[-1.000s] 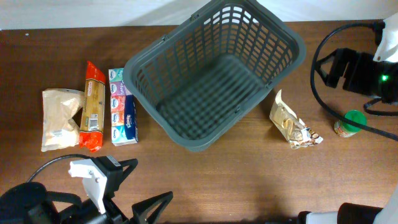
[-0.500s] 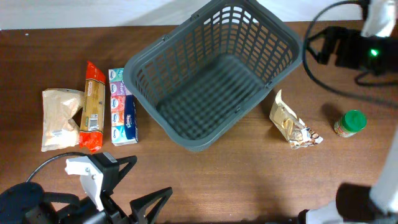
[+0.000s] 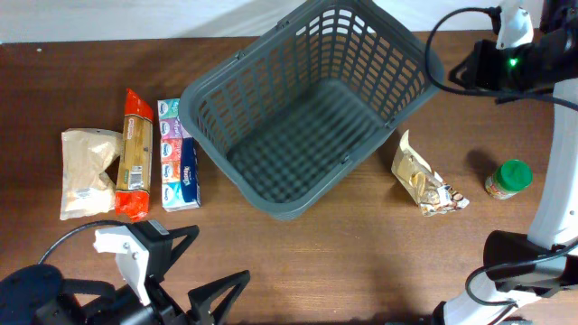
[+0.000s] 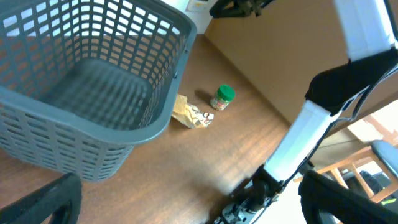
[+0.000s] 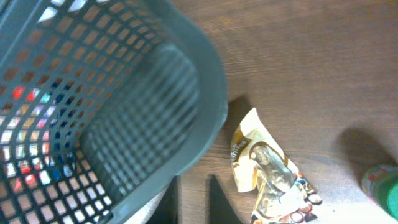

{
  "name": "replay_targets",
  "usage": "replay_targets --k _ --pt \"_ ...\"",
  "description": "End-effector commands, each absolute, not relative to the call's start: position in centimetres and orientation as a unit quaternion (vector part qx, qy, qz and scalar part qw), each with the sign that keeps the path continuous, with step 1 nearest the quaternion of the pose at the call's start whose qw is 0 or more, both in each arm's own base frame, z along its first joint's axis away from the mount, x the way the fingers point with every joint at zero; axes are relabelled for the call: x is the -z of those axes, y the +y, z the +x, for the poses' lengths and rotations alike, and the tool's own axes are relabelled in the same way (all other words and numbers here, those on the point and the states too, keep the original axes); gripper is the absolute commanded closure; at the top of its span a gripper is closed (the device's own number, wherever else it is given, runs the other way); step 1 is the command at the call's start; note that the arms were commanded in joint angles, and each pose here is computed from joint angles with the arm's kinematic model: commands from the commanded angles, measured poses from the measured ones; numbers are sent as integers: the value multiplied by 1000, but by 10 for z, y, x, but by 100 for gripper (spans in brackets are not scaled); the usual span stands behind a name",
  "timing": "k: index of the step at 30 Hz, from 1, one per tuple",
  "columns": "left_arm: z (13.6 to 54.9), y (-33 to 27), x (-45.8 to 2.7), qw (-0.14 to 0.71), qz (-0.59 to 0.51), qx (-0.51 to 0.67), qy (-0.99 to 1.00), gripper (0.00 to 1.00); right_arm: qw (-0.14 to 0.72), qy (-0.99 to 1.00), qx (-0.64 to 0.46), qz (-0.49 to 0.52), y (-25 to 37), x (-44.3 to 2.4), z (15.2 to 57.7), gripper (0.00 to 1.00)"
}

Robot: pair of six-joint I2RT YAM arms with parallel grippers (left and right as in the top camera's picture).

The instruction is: Pack container

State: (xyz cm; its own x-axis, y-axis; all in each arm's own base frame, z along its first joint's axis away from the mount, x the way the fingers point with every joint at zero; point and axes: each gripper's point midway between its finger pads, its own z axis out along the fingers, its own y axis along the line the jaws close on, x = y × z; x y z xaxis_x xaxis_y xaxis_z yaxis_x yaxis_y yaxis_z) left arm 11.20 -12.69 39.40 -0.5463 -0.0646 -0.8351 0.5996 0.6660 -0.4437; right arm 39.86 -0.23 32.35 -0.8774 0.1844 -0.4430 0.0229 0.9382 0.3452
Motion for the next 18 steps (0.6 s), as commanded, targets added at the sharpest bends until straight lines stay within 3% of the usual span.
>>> replay_targets --k 1,4,5,7,9,18 --pt "115 -126 -404 466 176 366 786 47 260 955 -132 59 -15 -332 396 96" --pt "116 -126 -405 463 168 371 788 49 264 954 -131 58 -16 -333 398 90" --pt "116 -126 -405 459 160 375 789 56 265 953 -131 58 -16 -333 399 90" --pt "118 -126 -402 444 134 389 796 98 269 952 -130 57 -16 -334 400 90" --pt "120 -126 -397 418 93 411 805 98 276 951 -130 56 -16 -336 403 96" --pt "118 -136 -360 309 32 477 822 98 282 949 -129 55 -17 -337 406 96"
